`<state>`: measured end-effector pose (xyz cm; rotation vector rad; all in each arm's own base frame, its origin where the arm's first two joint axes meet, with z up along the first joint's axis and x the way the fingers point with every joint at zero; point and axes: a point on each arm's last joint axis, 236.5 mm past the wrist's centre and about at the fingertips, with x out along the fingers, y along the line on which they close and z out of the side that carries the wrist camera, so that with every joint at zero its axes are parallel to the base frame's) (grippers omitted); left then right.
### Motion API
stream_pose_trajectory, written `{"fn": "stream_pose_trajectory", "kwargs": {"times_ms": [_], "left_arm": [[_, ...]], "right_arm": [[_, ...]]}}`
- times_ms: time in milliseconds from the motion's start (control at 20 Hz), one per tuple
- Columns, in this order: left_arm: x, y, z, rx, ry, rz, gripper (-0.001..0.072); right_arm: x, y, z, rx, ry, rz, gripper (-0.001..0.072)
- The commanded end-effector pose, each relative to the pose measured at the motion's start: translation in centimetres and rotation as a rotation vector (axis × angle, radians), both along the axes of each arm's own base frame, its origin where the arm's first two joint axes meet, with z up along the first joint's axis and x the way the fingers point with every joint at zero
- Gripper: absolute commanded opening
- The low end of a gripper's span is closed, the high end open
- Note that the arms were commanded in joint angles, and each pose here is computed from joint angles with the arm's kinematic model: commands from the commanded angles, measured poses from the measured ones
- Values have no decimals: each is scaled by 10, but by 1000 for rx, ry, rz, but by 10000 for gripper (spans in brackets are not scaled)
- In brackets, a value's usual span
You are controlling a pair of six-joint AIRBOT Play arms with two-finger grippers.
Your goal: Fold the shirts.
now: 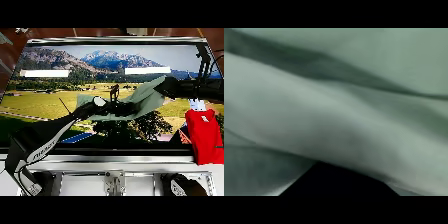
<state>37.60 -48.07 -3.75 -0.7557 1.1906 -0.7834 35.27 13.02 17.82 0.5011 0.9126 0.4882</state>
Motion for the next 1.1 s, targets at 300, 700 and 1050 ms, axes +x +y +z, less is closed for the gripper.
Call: {"fn": "stream_pose_trajectory", "kwargs": {"times_ms": [300,700,1050], "left_arm": [[45,150,47,317,-176,-162,29],[66,472,273,690,-547,508,31],[21,496,296,721,-532,551,31]], "right_arm": [[13,19,7,97,5,-29,57],[61,194,-77,187,-23,62,58],[55,292,-178,335,211,-61,635]]}}
